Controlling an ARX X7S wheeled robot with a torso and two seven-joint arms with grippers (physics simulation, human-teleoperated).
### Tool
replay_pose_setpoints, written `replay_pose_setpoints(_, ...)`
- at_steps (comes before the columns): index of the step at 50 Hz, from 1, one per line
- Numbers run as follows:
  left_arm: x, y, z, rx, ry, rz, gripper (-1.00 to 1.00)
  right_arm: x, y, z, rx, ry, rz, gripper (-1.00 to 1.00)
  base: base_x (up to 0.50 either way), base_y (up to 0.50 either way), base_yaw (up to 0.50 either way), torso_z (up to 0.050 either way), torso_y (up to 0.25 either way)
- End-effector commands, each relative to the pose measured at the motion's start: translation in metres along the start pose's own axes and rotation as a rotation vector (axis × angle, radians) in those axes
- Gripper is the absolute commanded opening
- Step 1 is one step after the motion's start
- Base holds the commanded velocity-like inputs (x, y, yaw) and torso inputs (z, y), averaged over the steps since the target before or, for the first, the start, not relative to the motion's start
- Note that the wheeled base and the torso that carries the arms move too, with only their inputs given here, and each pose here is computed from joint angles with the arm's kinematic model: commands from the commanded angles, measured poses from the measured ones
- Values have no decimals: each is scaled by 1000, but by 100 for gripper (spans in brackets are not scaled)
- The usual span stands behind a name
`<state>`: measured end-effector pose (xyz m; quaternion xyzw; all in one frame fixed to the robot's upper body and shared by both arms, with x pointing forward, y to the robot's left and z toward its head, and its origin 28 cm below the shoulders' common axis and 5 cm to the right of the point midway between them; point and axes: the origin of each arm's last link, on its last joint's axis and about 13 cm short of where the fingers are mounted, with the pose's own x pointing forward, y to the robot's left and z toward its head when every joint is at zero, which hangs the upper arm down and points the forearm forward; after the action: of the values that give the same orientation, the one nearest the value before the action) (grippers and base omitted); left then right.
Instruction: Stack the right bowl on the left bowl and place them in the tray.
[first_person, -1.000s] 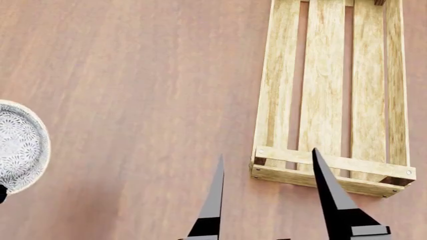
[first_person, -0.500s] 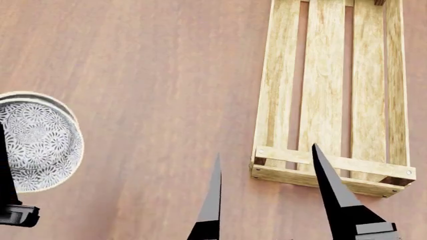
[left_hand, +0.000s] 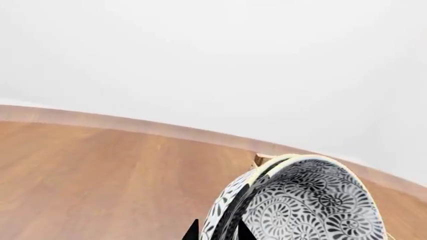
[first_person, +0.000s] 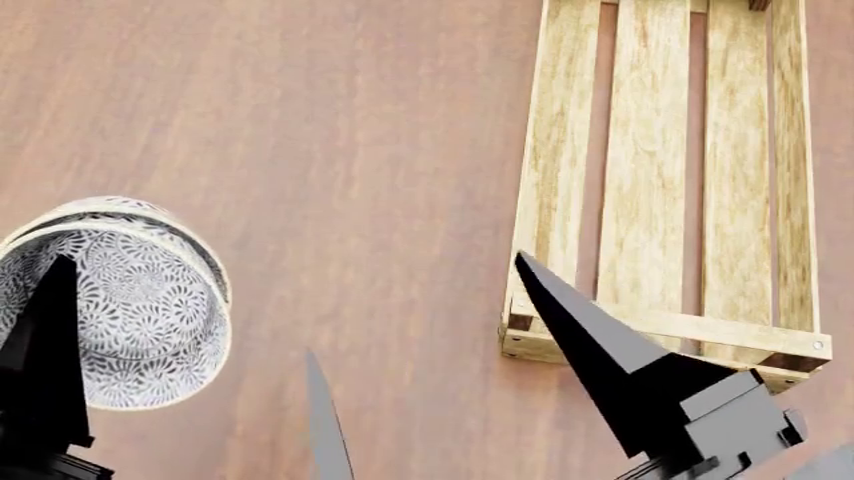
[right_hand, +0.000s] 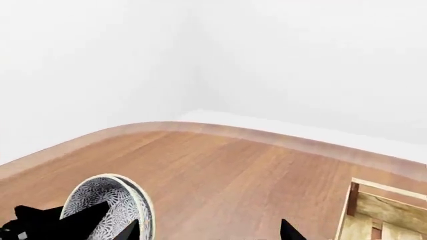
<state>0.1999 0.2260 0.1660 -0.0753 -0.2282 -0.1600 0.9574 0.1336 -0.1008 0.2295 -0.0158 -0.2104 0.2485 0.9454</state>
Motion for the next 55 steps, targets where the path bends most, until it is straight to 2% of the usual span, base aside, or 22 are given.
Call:
replay_pose_setpoints(1,5,-6,5,-18,-28,-57,-100,-7,-10,24,84,62,17,100,0,0,0,0,0)
replay_pose_setpoints(7,1,-6,1,-22,-35,-61,-100,-8,-7,36,95,93,77,100,0,0,0,0,0)
replay_pose_setpoints(16,3,-11,11,-20,-49,-87,-100,-2,-10,39,76,141,112,100,0,0,0,0,1)
replay_pose_setpoints(27,1,-17,23,-17,-82,-124,-100,12,-9,34,72,159,152,100,0,0,0,0,0)
replay_pose_setpoints(55,0,-21,29,-19,-101,-149,-100,29,0,22,107,154,208,100,0,0,0,0,1)
